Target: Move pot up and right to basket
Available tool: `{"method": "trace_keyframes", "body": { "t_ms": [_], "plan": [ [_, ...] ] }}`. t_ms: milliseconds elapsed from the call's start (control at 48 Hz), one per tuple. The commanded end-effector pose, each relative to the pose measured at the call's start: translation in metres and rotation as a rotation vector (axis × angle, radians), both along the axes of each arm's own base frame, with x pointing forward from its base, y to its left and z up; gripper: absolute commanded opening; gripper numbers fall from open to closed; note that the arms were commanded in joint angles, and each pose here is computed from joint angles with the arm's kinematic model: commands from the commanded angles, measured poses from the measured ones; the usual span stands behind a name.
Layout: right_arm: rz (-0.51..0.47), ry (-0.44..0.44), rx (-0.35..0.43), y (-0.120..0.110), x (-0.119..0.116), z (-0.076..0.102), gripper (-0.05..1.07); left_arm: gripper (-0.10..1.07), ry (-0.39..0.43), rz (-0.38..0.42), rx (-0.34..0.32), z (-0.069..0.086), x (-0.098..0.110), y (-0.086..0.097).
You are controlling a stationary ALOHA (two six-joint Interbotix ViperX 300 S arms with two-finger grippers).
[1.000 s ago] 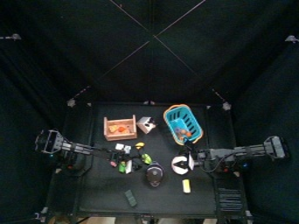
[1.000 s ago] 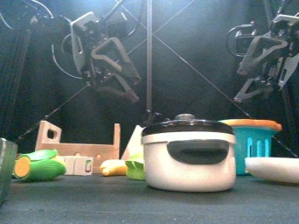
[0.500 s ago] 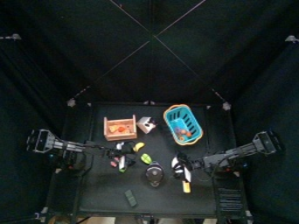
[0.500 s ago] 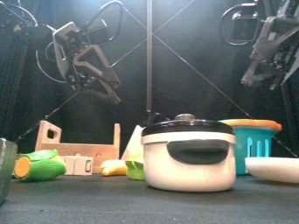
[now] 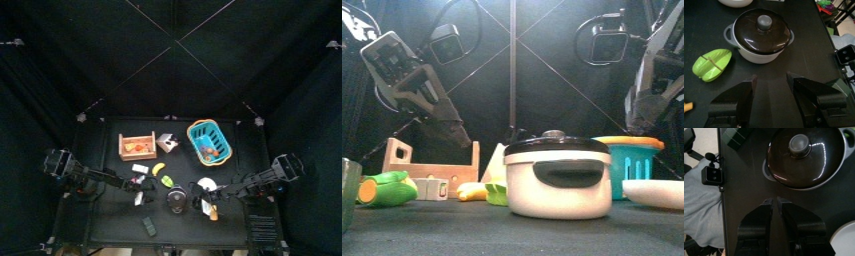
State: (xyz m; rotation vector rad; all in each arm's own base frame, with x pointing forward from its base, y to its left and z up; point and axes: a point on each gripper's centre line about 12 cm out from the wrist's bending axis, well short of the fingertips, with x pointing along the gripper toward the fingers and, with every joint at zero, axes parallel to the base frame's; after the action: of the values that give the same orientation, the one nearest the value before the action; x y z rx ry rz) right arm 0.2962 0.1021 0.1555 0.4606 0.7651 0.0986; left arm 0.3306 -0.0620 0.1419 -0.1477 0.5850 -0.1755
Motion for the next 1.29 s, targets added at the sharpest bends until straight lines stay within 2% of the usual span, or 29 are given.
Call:
{"method": "trace_keyframes", "body": {
  "t_ms": [0,229,542,833,979,1271],
  "plan": [
    [0.013,-0.024,0.005,0.007,0.01,0.006,0.58,0.84,-0.035,-0.032,-0.003,0.008,0.012,-0.012],
    [0.015,0.012,-0.009,0.011,0.019,-0.007,0.58,0.73,-0.009,-0.056,-0.01,-0.002,0.02,-0.026],
    [0.04,0.007,-0.037,0.013,0.028,-0.009,0.56,0.61,0.004,-0.025,-0.037,-0.01,0.044,-0.031],
    [0.051,0.017,-0.053,0.013,0.028,-0.014,0.54,0.6,0.048,0.039,-0.087,-0.022,0.053,-0.033],
    [0.05,0.031,-0.061,0.012,0.03,-0.02,0.54,0.6,0.053,0.046,-0.086,-0.025,0.056,-0.031],
    [0.049,0.023,-0.077,0.008,0.036,-0.019,0.54,0.6,0.058,0.05,-0.083,-0.029,0.062,-0.03]
  ]
}}
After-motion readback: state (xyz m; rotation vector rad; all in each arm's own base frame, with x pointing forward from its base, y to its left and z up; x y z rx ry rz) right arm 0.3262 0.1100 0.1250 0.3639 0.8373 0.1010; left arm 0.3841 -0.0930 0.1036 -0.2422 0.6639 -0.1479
